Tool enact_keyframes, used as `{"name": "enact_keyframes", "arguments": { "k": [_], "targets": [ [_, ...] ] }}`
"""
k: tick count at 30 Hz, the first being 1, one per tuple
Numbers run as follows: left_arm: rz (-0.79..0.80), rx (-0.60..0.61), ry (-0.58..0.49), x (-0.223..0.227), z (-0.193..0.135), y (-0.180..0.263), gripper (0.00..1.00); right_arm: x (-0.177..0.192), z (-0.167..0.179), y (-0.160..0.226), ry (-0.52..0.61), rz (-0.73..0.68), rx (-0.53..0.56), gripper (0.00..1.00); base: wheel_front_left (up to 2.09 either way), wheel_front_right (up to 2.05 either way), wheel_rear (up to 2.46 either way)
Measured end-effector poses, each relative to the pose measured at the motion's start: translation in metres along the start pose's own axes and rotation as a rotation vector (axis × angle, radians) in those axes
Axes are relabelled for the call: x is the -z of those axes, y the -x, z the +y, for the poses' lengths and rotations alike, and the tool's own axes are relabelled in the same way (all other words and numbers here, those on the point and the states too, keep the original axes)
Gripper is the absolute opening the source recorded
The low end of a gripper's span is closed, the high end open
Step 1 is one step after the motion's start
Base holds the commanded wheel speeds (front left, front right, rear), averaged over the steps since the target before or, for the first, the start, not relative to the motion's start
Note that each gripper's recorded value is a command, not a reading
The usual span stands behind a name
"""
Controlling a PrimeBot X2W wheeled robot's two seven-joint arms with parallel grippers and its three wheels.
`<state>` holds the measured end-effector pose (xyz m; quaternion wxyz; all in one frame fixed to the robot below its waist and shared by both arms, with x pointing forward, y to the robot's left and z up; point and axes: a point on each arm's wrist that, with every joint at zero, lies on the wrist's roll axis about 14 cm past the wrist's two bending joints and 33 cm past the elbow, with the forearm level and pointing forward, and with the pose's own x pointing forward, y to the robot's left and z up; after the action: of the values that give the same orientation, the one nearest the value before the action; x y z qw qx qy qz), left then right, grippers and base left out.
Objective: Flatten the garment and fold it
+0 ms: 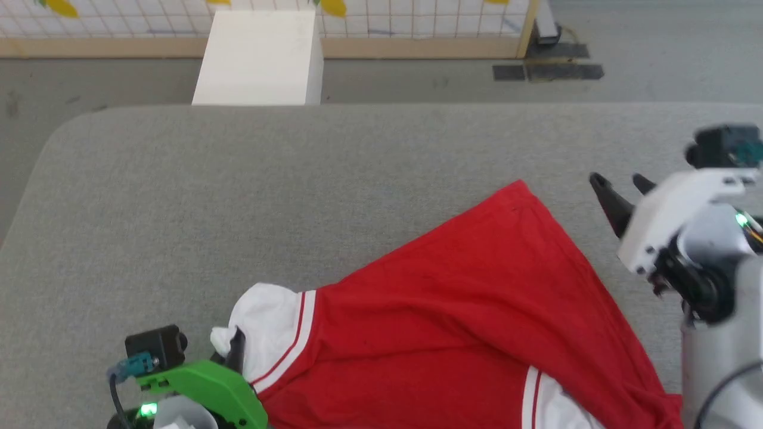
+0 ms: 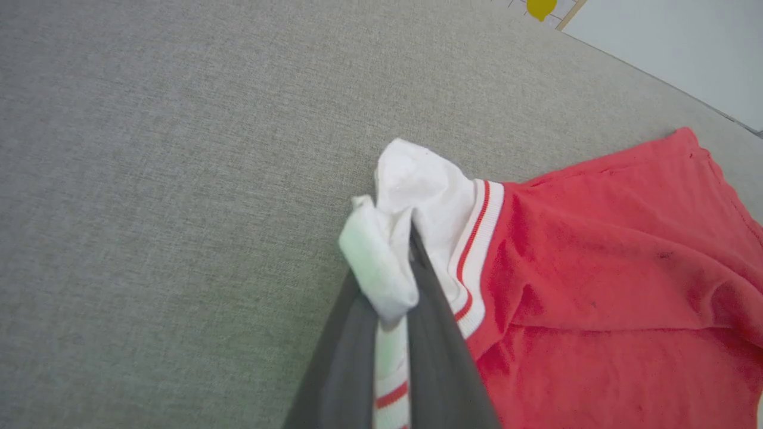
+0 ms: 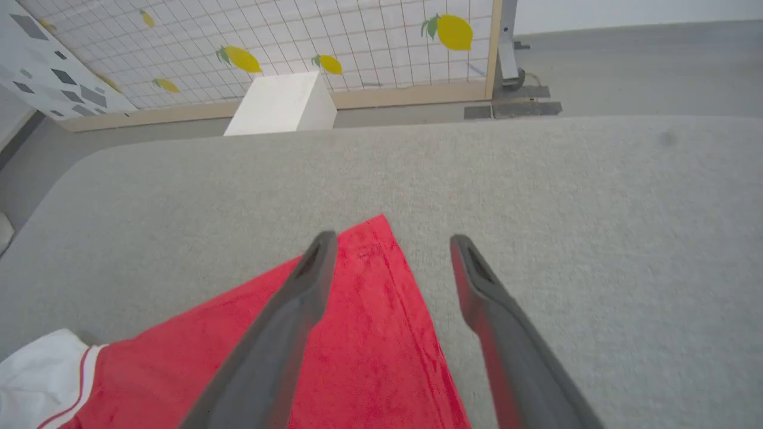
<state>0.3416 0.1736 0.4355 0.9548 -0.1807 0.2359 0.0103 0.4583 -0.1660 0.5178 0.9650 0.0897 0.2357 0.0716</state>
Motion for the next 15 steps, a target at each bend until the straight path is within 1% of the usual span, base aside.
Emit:
{"name": "enact_keyframes", "arguments": {
  "k": [1,5,6,8,12,15],
  "targets": [
    [0.0,-0.004,0.001,-0.001,0.001,-0.002,0.0,0.002,0.004,-0.012,0.019,0.033,-0.004,1.0,0.0,0.0,0.0],
    [0.007,-0.013,0.004,-0.002,0.005,-0.01,0.0,0.021,0.015,-0.05,0.169,0.206,0.021,1.0,0.0,0.0,0.0],
    [0.009,-0.014,0.004,-0.002,0.006,-0.012,0.0,0.028,0.014,-0.059,0.226,0.263,0.037,1.0,0.0,0.0,0.0],
    [0.017,-0.022,0.006,-0.001,0.009,-0.016,0.0,0.045,0.011,-0.073,0.293,0.373,0.06,1.0,0.0,0.0,0.0],
    [0.04,-0.024,0.001,0.005,0.012,-0.021,0.0,0.071,0.011,-0.093,0.374,0.505,0.075,1.0,0.0,0.0,0.0],
    [0.057,-0.036,0.002,0.01,0.016,-0.024,0.0,0.092,0.017,-0.104,0.412,0.577,0.057,1.0,0.0,0.0,0.0]
  ]
}}
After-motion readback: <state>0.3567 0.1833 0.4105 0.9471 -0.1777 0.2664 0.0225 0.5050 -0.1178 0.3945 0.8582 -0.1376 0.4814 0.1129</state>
